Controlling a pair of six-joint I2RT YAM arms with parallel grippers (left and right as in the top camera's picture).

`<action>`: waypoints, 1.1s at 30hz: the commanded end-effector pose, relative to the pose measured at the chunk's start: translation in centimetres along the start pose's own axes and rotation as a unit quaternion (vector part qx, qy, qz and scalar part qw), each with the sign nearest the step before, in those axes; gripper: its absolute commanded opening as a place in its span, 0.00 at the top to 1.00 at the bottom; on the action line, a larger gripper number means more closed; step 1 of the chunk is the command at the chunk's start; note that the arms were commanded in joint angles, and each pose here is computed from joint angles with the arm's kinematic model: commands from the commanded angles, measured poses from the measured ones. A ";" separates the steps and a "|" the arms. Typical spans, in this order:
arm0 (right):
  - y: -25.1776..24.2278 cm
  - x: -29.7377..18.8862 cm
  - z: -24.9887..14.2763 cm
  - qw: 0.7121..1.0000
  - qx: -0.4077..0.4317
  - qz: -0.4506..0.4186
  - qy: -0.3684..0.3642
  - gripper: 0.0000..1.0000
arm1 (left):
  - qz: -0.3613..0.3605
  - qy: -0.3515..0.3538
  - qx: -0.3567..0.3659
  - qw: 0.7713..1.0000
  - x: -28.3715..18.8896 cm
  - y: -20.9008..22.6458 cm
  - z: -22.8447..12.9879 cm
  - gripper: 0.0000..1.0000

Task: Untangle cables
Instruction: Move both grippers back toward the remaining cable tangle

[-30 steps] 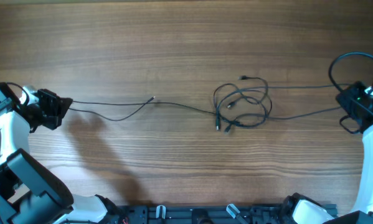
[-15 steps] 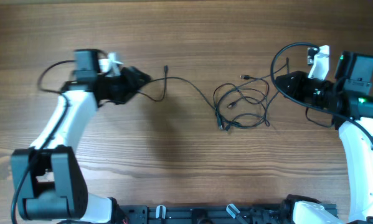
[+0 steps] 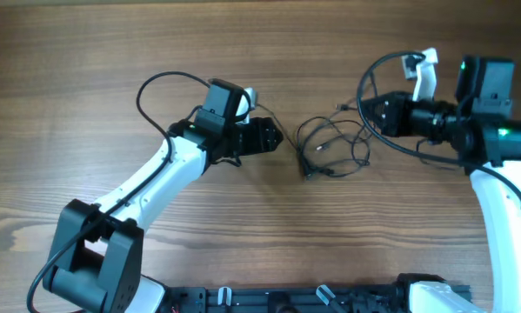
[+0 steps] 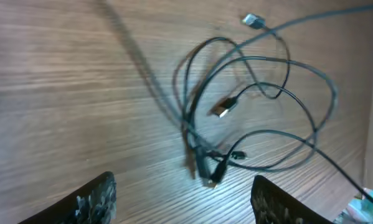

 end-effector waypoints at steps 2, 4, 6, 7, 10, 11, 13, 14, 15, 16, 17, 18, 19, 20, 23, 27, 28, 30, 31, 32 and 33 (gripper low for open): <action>7.7 -2.8 1.8 0.996 -0.082 0.024 -0.032 0.96 | -0.011 -0.022 0.006 1.000 -0.4 -1.3 0.4 0.25; 10.8 -3.5 2.0 0.991 -0.117 0.053 -0.040 0.96 | -0.037 -0.019 0.013 0.999 -0.4 -2.1 0.4 0.25; 12.5 -3.8 2.0 0.988 -0.131 0.075 -0.043 0.96 | -0.054 -0.019 0.019 0.998 -0.4 -2.6 0.5 0.25; 13.8 -4.0 1.9 0.982 -0.149 0.106 -0.041 0.96 | -0.063 -0.022 0.023 0.997 -0.4 -2.9 0.6 0.25; 16.9 -5.0 2.3 0.964 -0.167 0.199 -0.048 0.96 | -0.069 -0.033 0.028 0.997 -0.5 -3.1 1.0 0.23; 17.7 -5.3 2.6 0.956 -0.177 0.227 -0.054 0.96 | -0.070 -0.033 0.029 0.997 -0.5 -3.1 1.0 0.22; 18.6 -5.9 3.3 0.946 -0.193 0.250 -0.074 0.96 | -0.070 -0.034 0.029 0.997 -0.5 -3.1 1.0 0.21; 19.0 -6.1 3.7 0.941 -0.203 0.256 -0.086 0.95 | -0.070 -0.034 0.029 0.997 -0.5 -3.1 1.0 0.21; 19.3 -6.3 4.0 0.938 -0.208 0.261 -0.096 0.96 | -0.070 -0.034 0.029 0.997 -0.5 -3.1 1.0 0.21; 19.5 -6.4 4.3 0.935 -0.213 0.262 -0.106 0.96 | -0.070 -0.034 0.029 0.997 -0.5 -3.1 1.0 0.20; 19.6 -6.5 4.5 0.933 -0.217 0.261 -0.115 0.96 | -0.070 -0.034 0.029 0.997 -0.5 -3.1 1.0 0.20; 19.6 -6.5 4.7 0.933 -0.218 0.258 -0.122 0.96 | -0.070 -0.033 0.029 0.997 -0.5 -3.1 1.0 0.20; 19.5 -6.5 4.8 0.935 -0.213 0.255 -0.124 0.96 | -0.070 -0.033 0.029 0.997 -0.5 -3.1 1.0 0.20; 19.6 -6.5 4.8 0.936 -0.210 0.257 -0.122 0.96 | -0.069 -0.033 0.029 0.997 -0.5 -3.1 1.0 0.20; 20.3 -7.0 4.6 0.923 -0.233 0.284 -0.118 0.96 | -0.062 -0.024 0.024 0.998 -0.3 -2.8 0.7 0.20; 22.2 -8.6 5.0 0.893 -0.267 0.337 -0.134 0.96 | -0.050 -0.007 0.014 0.999 0.8 -2.0 0.3 0.20; 22.4 -8.8 5.0 0.888 -0.272 0.344 -0.136 0.96 | -0.047 -0.002 0.011 0.999 1.1 -1.7 0.1 0.21; 22.8 -9.2 5.1 0.883 -0.279 0.351 -0.142 0.96 | -0.034 0.006 0.009 0.999 1.6 -1.2 -0.1 0.25; 22.7 -9.2 5.4 0.887 -0.267 0.345 -0.149 0.96 | -0.011 0.004 0.004 1.000 1.7 -0.5 -0.2 0.28; 22.3 -9.2 5.8 0.895 -0.250 0.335 -0.158 0.96 | 0.026 0.000 -0.003 1.000 1.6 0.5 -0.2 0.30; 21.9 -9.3 6.3 0.900 -0.237 0.323 -0.170 0.96 | 0.058 -0.004 -0.009 0.998 1.5 1.4 -0.2 0.30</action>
Point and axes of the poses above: each gripper's point midway between its finger pads, its own x axis out along the fingers, its own y axis along the line the jaws close on, z = x × y, the point moved 7 cm from there along -x, back along the fingers, and after that the axes turned 6 degrees about x, right-handed, at the moved point
